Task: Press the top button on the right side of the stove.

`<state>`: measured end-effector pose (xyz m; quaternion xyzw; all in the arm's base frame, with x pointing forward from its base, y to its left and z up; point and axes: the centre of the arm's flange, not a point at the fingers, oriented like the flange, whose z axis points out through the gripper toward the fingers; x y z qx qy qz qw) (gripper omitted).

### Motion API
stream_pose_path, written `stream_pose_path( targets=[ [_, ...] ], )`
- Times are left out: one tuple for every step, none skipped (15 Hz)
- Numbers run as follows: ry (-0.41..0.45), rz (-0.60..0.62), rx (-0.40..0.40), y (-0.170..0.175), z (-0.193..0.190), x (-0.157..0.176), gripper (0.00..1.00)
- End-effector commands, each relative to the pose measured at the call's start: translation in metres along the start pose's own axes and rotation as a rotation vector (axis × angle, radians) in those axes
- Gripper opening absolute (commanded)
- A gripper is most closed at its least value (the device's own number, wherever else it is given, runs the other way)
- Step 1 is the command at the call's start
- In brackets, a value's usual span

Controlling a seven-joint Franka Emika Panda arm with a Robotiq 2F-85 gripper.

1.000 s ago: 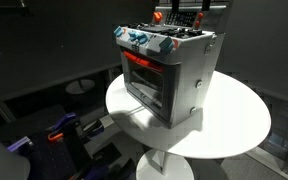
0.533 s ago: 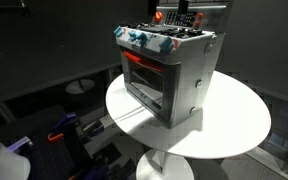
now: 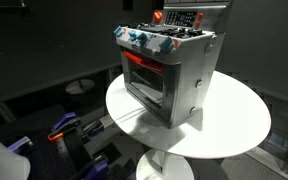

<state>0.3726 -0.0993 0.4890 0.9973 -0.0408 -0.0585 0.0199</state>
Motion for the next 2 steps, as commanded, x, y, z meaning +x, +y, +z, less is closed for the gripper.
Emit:
stream_pose_path(
  targets=[
    [0.002,-0.001,0.002,0.0004,-0.0001,-0.0037,1.0],
    [0.004,-0.001,0.004,0.0006,0.0001,-0.0063,1.0]
  ],
)
